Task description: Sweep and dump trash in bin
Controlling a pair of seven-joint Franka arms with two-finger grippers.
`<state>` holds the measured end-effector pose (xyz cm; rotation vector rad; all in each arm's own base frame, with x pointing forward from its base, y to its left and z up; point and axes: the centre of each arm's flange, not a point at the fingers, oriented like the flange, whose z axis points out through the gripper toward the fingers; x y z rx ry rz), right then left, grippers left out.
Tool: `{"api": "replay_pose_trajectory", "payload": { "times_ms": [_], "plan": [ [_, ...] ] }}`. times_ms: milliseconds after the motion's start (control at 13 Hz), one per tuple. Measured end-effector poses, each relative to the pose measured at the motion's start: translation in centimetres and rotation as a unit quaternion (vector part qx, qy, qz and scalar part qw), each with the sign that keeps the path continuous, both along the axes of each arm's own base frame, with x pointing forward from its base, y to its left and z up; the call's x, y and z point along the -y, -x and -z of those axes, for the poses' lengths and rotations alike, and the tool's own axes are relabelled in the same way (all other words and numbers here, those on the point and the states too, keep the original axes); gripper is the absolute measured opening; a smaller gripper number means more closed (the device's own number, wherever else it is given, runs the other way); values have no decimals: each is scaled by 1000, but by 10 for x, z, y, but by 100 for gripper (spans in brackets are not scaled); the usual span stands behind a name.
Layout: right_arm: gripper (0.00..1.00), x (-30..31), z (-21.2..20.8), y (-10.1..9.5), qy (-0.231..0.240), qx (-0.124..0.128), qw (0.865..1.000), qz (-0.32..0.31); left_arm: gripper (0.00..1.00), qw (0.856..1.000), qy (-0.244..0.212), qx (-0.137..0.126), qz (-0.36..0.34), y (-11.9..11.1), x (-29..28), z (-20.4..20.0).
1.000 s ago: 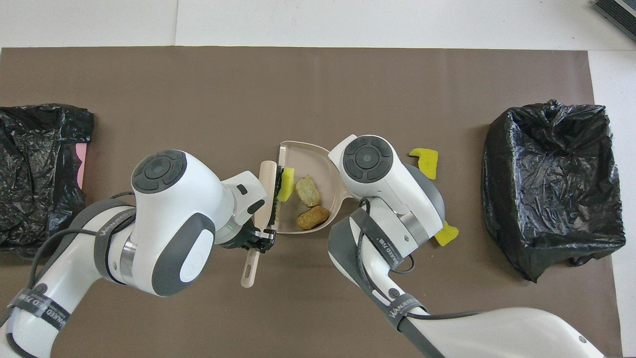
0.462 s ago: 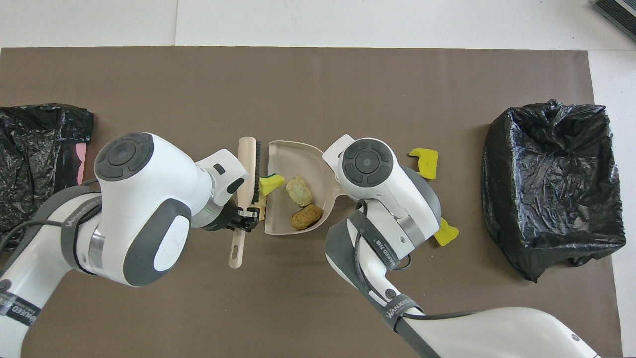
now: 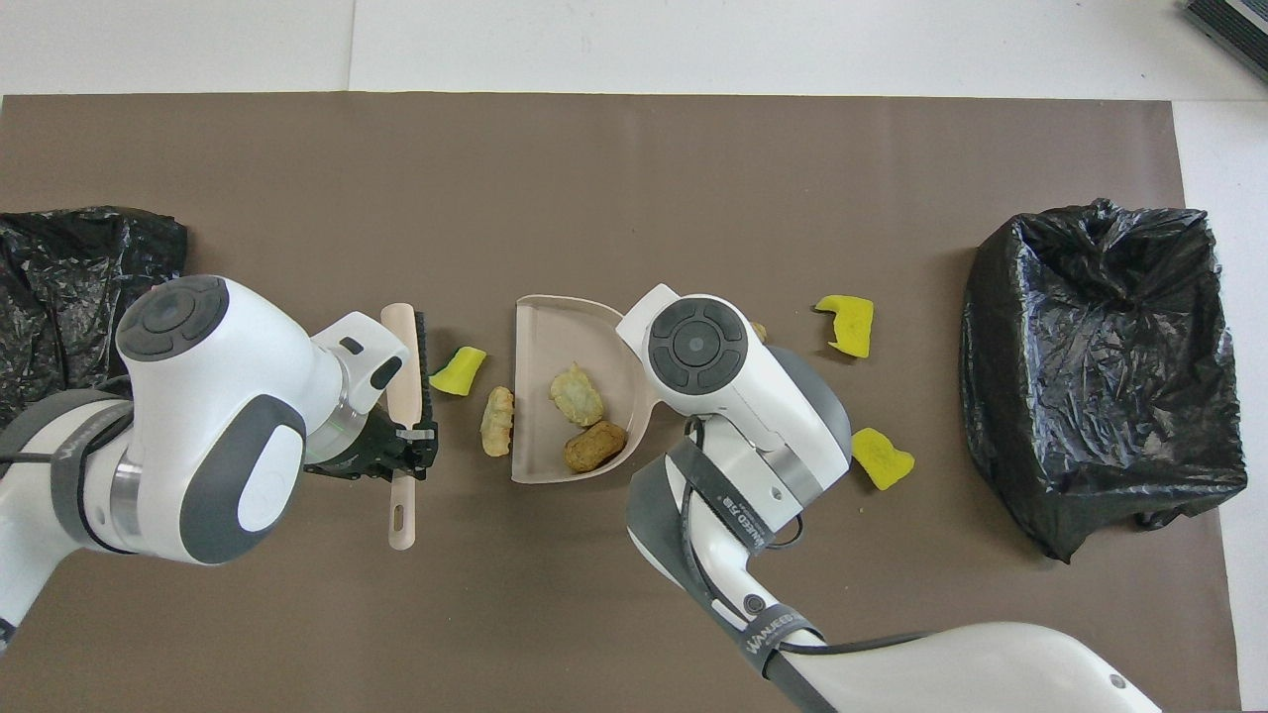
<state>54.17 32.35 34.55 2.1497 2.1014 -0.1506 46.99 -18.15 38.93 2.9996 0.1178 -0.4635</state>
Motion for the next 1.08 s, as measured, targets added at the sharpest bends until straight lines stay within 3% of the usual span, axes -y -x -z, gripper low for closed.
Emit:
{"api": "replay_pose_trajectory", "payload": {
  "times_ms": [154,385,923,1077],
  "plan": [
    [31,-1,0,3,12,-7,1000,-4,26,1000,-6,-5,0,16,-2,18],
    [31,-1,0,4,15,-9,1000,-5,26,1000,-7,14,7,31,5,34],
    [31,-17,1,13,18,0,1000,3,26,996,30,16,87,86,104,27],
    [31,-16,2,12,18,0,1000,4,26,996,40,14,83,88,108,24]
  ]
}}
